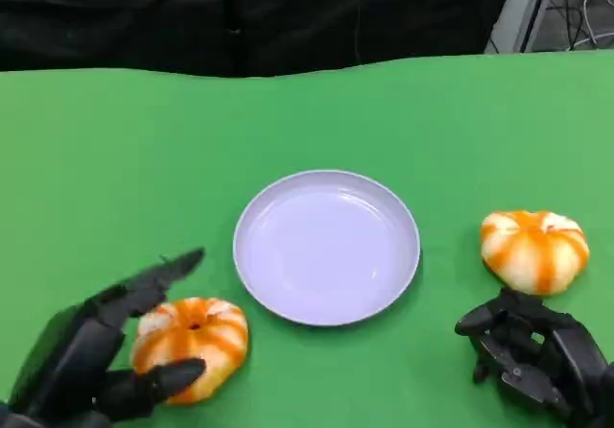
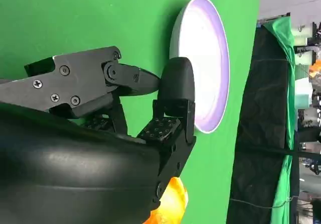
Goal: Grasp the bread from the table and place it into the plate.
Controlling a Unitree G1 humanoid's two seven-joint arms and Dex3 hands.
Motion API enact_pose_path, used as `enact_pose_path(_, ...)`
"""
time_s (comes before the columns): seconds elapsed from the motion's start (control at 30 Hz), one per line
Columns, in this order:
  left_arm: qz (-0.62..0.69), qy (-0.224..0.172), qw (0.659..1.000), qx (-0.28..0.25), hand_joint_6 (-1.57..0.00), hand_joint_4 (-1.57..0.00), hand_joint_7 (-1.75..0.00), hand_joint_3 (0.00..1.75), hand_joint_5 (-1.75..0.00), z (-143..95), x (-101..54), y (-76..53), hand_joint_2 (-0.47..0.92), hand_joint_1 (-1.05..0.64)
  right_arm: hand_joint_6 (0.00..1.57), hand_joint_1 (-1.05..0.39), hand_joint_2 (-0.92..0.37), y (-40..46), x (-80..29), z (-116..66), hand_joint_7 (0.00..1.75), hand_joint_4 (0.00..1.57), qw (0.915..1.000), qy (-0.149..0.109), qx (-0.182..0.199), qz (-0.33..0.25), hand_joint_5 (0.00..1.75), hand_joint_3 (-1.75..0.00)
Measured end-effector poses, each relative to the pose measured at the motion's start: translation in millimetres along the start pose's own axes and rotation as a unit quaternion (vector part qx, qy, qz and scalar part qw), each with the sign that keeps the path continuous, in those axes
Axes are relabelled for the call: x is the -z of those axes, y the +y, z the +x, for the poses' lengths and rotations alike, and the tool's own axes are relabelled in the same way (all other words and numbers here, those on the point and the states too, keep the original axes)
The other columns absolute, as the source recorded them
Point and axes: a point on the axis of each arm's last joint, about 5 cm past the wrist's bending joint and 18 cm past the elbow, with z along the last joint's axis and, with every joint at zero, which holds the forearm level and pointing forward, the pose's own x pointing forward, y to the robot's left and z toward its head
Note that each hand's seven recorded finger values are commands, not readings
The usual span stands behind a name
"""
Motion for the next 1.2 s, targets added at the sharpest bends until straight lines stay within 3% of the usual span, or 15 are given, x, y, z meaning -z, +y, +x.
enact_pose_path(0.17,0.048,0.016,0.998,0.036,-0.39,-0.43,-0.01,0.54,-0.02,2.7,-8.1,1.6,0.92,-0.98,0.73,-0.25,-0.92,0.6,-0.5,0.1,1.12,0.66,1.0000,-0.001,-0.001,-0.004,1.75,-0.47)
enact_pose_path(0.53,0.134,0.077,0.972,0.177,-0.39,-0.43,0.00,0.60,0.00,17.9,-17.8,4.3,0.92,-1.03,0.73,-0.24,-0.92,1.3,-0.9,0.4,1.12,0.66,1.0000,-0.003,-0.002,-0.004,1.75,-0.48)
enact_pose_path(1.2,0.174,0.112,0.951,0.230,-0.38,-0.45,0.00,0.53,-0.01,39.0,-17.3,0.1,0.92,-0.96,0.72,-0.26,-0.92,2.2,-0.5,-0.5,1.12,0.64,1.0000,-0.002,-0.003,-0.004,1.75,-0.46)
